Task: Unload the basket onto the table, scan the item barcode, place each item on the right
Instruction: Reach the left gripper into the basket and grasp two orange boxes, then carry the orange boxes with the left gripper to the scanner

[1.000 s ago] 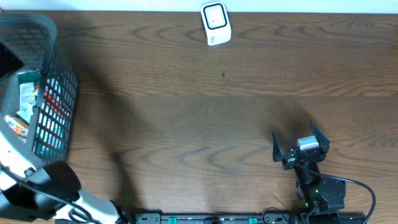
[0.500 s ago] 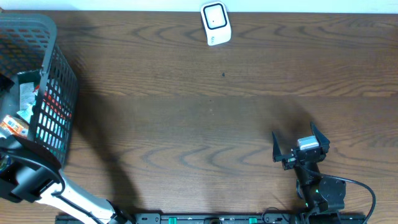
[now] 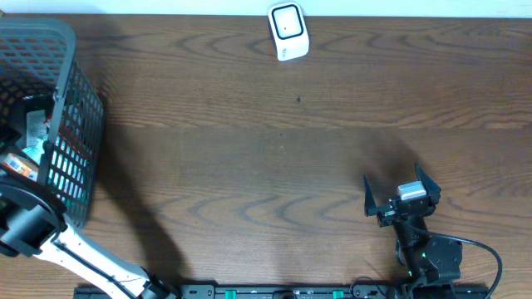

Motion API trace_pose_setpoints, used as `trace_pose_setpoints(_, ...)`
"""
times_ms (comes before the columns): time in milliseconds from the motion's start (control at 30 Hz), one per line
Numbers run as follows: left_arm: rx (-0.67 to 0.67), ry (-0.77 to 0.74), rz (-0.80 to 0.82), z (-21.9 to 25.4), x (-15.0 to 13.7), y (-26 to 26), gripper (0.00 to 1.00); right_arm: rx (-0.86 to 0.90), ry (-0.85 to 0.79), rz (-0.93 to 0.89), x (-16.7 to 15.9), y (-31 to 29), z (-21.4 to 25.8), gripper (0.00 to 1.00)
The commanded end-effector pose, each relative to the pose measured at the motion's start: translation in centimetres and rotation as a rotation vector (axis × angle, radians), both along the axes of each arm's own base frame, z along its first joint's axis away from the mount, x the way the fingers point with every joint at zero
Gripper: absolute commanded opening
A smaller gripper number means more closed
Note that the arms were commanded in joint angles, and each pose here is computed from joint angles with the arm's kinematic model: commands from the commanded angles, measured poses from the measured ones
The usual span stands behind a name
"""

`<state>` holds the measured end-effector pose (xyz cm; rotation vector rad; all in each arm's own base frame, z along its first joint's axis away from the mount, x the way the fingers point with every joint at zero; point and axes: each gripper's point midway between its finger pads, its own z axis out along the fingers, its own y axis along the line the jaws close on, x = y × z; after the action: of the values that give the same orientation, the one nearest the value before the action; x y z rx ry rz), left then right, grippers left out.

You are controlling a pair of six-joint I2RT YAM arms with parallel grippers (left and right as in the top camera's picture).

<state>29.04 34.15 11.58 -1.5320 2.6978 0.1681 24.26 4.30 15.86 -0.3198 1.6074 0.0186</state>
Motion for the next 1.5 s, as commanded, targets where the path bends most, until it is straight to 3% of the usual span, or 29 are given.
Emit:
trace_pose_setpoints(0, -0.007, 0.029, 0.004, -0.9, -0.7, 0.4, 0.81, 0.004, 0.001, 0.005, 0.0, 0.1, 0.0, 0.99)
trace_pose_setpoints(933, -0.035, 0.055, -0.015, -5.9, -1.2, -0.2, 0.83, 0.004, 0.001, 0.005, 0.0, 0.1, 0.0, 0.99)
trace_pose_setpoints(1000, -0.033, 0.054, -0.015, -5.9, -1.2, -0.2, 0.76, 0.004, 0.001, 0.005, 0.0, 0.1, 0.0, 0.99)
trace_pose_setpoints(1167, -0.032, 0.051, -0.015, -5.9, -1.1, -0.1, 0.4, 0.004, 0.001, 0.005, 0.0, 0.1, 0.0, 0.99)
trace_pose_setpoints(1333, -0.036, -0.009, -0.013, -4.5, -0.3, -0.4, 0.35, 0.003, 0.001, 0.005, 0.0, 0.1, 0.0, 0.99)
trace_pose_setpoints(1467, 0.06, -0.115, -0.018, 0.9, 0.8, 0.4, 0.35, 0.004, 0.001, 0.005, 0.0, 0.1, 0.0, 0.99)
